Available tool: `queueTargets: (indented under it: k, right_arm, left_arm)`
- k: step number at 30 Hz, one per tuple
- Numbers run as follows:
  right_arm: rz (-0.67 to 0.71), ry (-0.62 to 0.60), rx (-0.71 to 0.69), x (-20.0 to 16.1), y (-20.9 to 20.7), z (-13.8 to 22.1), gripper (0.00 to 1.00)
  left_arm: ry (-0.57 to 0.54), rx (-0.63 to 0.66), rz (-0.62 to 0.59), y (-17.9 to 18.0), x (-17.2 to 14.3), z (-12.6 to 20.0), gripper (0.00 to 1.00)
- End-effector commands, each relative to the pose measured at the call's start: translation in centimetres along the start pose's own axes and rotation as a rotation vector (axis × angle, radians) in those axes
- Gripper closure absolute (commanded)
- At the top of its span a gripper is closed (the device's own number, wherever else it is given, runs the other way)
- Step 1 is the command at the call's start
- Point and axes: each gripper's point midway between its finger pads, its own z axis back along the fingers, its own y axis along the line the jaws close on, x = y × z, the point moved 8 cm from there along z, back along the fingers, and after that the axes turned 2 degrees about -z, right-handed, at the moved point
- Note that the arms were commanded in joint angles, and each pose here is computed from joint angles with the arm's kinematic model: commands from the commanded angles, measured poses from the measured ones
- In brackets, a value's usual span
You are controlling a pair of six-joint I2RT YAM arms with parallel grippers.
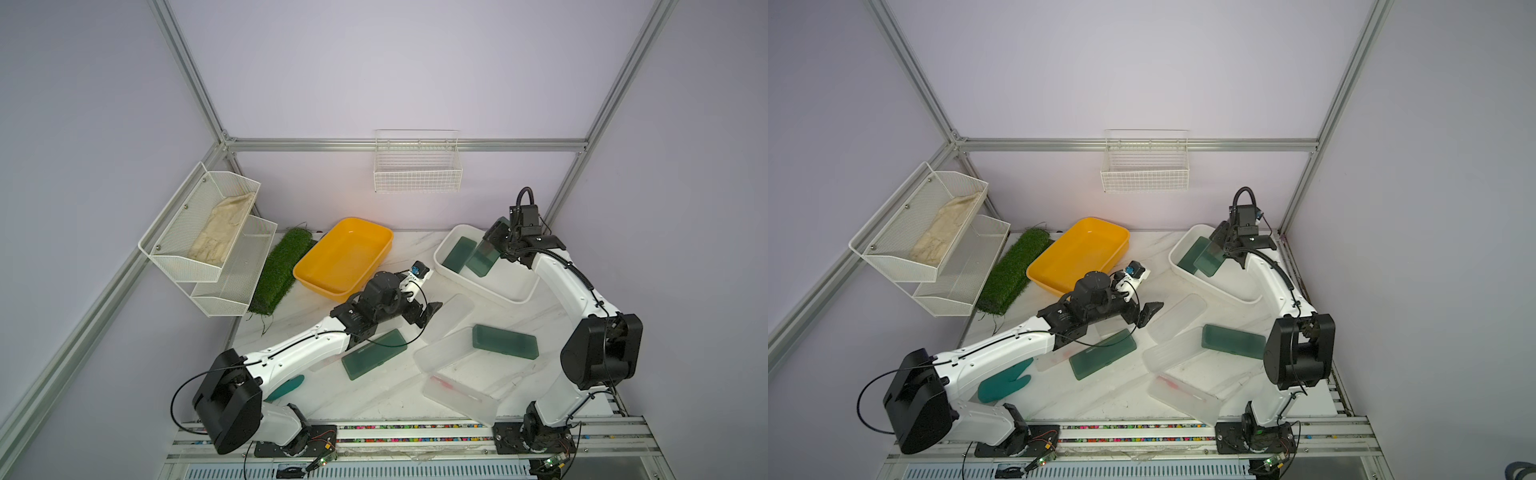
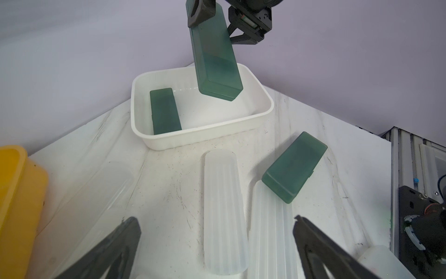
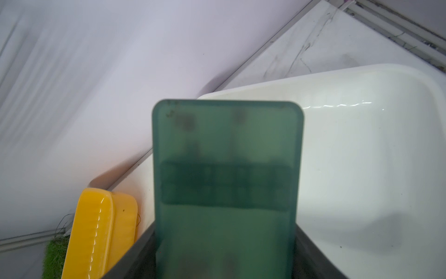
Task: Place the pencil cases by color into the storage box
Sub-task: Place the pencil case at the storage box.
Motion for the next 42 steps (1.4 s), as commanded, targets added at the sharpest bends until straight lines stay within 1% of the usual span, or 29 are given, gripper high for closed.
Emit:
queueTargets:
  k: [1,5,9,14,20,33,42]
  right_arm:
    - [0.050,0.081,0.050,0.5,0.0,-2.0,0.44]
    - [0.101,0.138,0.014,0.1,-1.0,-5.0,0.44]
    - [0.142,0.161,-0.038,-0.5,-1.9,-7.6,0.44]
    - [0.155,0.180,-0.094,-1.0,-3.0,-10.1,0.44]
    - [0.161,0.192,-0.144,-1.7,-4.1,-12.4,0.44]
    - [0.175,0.209,-0.182,-1.8,-4.4,-16.4,0.43]
    - [0.180,0.236,-0.214,-2.9,-5.5,-17.9,0.43]
  left_arm:
    - [-0.016,-0.033,-0.059,-0.4,2.9,-1.1,0.00]
    - [0.042,-0.060,-0.078,-0.2,3.6,-3.4,0.00]
    - [0.094,-0.086,-0.099,-0.2,4.0,-5.3,0.00]
    - [0.094,-0.120,-0.097,-0.2,4.3,-6.4,0.00]
    - [0.087,-0.125,-0.099,-0.2,4.1,-6.7,0.00]
    - [0.075,-0.111,-0.076,0.7,3.6,-6.0,0.00]
    - [0.066,-0.101,-0.020,1.6,3.2,-5.7,0.00]
